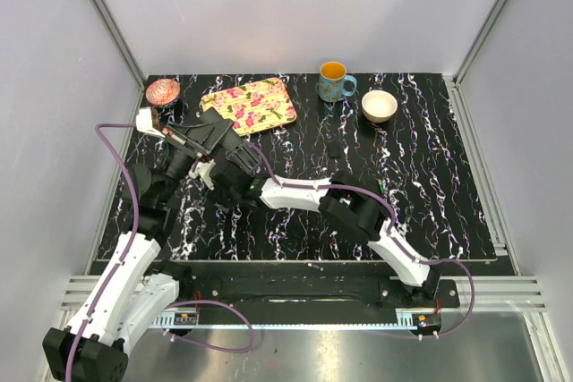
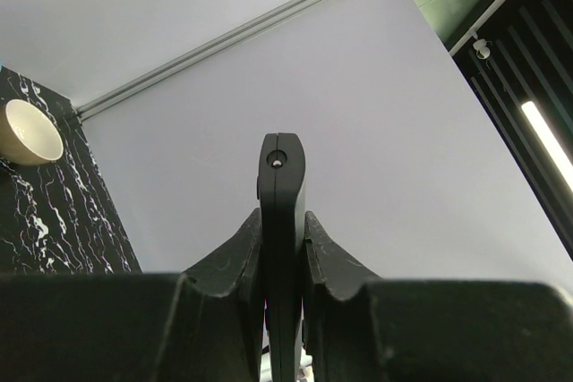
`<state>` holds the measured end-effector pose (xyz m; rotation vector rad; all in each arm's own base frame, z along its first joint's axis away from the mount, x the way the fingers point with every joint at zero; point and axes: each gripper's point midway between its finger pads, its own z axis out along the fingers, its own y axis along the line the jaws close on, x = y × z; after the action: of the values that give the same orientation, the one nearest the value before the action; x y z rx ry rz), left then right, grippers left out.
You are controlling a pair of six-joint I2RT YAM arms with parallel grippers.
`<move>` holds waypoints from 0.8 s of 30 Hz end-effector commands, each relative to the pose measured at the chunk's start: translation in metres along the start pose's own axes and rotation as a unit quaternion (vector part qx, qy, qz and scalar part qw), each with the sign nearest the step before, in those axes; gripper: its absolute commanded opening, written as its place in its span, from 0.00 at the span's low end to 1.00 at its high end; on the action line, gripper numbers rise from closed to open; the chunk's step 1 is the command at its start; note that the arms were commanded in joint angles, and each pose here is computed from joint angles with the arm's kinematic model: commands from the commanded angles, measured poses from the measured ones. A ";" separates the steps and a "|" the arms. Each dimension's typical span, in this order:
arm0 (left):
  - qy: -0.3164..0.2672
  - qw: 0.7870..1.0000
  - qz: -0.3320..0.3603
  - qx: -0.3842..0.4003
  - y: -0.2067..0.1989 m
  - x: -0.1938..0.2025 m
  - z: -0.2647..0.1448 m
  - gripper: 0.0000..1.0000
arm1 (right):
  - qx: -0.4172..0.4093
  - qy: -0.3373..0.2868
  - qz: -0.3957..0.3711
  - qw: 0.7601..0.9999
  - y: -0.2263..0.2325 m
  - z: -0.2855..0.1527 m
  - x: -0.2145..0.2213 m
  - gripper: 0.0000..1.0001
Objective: Load the batteries into the remote control
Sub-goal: Pick up the battery from the center of the board.
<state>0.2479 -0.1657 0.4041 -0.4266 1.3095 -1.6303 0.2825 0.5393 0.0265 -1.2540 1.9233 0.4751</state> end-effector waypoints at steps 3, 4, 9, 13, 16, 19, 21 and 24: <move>-0.005 1.000 0.014 0.016 -0.009 -0.003 -0.001 0.00 | 0.010 0.037 -0.007 0.999 -0.005 0.008 0.012 0.68; -0.006 1.000 0.015 0.018 -0.010 -0.003 -0.001 0.00 | 0.012 0.036 -0.006 0.999 -0.006 0.008 0.010 0.68; -0.006 1.000 0.015 0.016 -0.009 -0.003 -0.001 0.00 | -0.001 0.048 -0.008 0.999 0.000 0.012 0.015 0.56; -0.006 1.000 0.015 0.017 -0.010 -0.003 -0.002 0.00 | -0.003 0.051 -0.003 0.999 0.000 0.013 0.015 0.41; -0.005 1.000 0.015 0.017 -0.010 -0.002 -0.002 0.00 | -0.003 0.053 0.000 0.999 0.000 0.012 0.016 0.33; -0.005 1.000 0.014 0.018 -0.010 -0.002 -0.002 0.00 | 0.001 0.055 0.004 0.998 -0.002 0.012 0.017 0.26; -0.006 1.000 0.015 0.017 -0.010 -0.003 -0.002 0.00 | 0.002 0.056 0.005 0.998 -0.001 0.013 0.018 0.21; -0.006 1.000 0.014 0.017 -0.009 -0.002 -0.003 0.00 | 0.010 0.060 0.017 0.998 -0.006 0.013 0.019 0.09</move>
<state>0.2484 -0.1658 0.4028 -0.4237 1.3142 -1.6220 0.2821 0.5474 0.0235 -1.2738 1.9722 0.4774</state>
